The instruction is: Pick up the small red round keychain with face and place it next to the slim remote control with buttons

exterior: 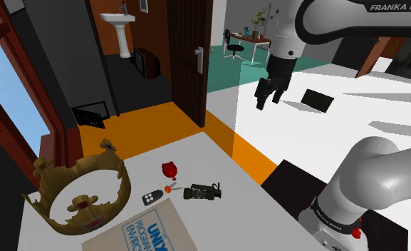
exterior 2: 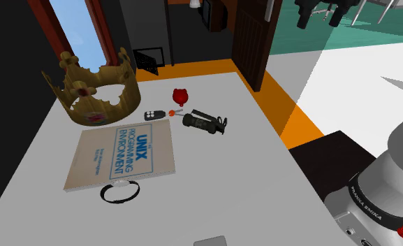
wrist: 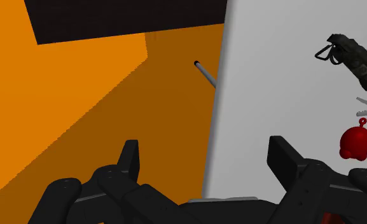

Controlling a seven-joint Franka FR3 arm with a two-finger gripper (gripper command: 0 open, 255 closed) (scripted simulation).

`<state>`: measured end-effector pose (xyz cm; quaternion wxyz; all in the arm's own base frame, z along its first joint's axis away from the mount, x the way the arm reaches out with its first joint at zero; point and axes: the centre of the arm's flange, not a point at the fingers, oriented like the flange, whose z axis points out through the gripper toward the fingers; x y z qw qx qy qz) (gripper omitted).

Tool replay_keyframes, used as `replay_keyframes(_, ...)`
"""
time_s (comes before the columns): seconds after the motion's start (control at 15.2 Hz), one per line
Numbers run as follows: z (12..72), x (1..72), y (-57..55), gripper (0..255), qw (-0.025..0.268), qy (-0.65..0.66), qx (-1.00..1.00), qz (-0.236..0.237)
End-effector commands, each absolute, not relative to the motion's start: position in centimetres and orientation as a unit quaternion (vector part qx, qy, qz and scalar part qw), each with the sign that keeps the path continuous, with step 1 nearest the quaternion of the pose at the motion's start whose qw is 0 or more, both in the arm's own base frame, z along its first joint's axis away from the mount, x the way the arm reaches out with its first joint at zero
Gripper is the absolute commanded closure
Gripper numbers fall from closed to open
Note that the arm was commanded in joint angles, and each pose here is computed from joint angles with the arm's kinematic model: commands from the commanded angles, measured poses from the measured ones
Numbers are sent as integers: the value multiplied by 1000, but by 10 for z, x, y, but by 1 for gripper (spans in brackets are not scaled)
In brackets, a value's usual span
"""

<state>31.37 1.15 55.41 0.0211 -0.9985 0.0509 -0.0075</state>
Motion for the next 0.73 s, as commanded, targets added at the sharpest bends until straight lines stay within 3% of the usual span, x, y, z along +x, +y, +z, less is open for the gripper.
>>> replay_keyframes(0.0, 554, 314, 12, 0, 21, 51, -998, -8)
replay_keyframes(0.66, 490, 348, 121, 0, 11, 49, -998, -44)
